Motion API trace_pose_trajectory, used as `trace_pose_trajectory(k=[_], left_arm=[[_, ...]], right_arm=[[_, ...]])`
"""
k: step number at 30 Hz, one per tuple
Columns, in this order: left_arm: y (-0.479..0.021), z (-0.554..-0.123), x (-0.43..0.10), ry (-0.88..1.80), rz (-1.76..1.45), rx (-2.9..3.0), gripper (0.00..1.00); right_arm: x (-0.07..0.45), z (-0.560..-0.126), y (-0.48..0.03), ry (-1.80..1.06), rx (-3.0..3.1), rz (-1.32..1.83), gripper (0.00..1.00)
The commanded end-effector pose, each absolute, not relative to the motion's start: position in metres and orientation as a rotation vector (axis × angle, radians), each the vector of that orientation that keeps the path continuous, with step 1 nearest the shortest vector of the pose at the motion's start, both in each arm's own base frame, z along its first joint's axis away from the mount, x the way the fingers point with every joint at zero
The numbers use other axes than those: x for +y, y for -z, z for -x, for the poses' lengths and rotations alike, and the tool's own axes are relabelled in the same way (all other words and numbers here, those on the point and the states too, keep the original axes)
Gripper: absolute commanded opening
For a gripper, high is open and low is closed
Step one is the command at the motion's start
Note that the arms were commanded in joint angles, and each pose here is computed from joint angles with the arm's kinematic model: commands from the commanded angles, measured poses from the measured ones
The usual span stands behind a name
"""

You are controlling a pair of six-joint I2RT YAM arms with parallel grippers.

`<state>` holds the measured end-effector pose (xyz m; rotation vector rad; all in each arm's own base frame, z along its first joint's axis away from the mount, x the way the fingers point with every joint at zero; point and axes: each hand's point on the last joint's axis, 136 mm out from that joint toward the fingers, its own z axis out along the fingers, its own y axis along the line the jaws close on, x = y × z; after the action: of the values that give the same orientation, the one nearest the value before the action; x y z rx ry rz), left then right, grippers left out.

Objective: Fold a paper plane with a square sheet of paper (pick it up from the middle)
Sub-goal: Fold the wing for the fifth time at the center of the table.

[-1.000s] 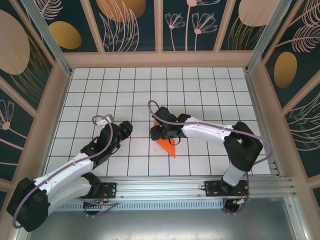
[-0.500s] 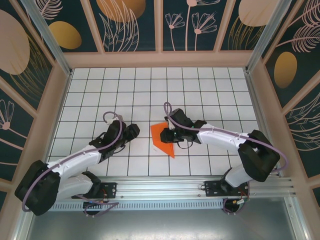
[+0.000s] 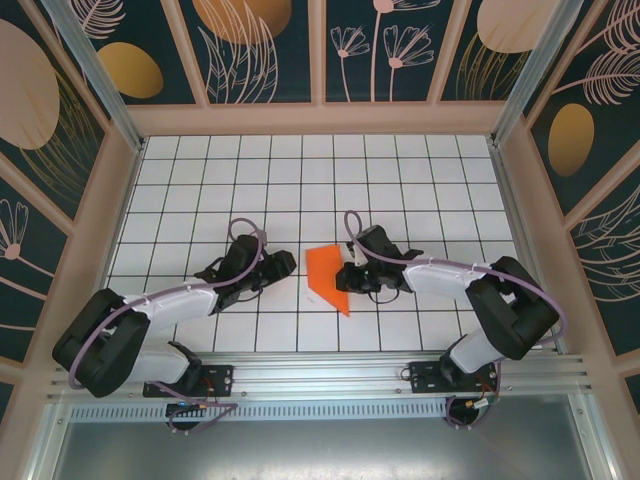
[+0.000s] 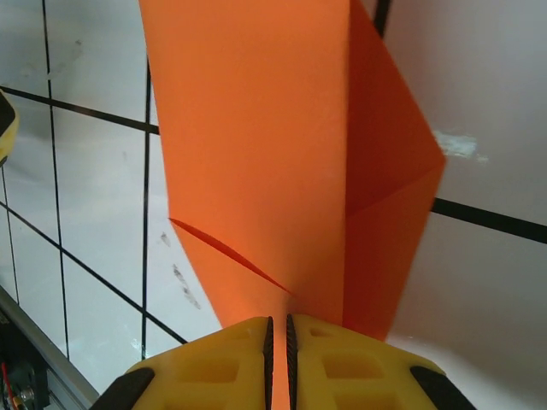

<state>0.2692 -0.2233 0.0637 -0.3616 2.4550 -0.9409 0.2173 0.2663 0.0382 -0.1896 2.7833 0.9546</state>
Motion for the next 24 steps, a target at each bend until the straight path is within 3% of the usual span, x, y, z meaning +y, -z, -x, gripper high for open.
trace_pose_trajectory(k=[1, 24], left_arm=[[-0.079, -0.274, -0.242, 1.039, 0.286, 2.422, 0.56], [-0.042, -0.247, -0.292, 1.074, 0.344, 2.626, 0.58]], right_arm=[[0.260, -0.220, -0.031, -1.002, 2.769, 0.156, 0.15], [0.218, -0.212, 0.010, -1.092, 2.801, -0.098, 0.13]])
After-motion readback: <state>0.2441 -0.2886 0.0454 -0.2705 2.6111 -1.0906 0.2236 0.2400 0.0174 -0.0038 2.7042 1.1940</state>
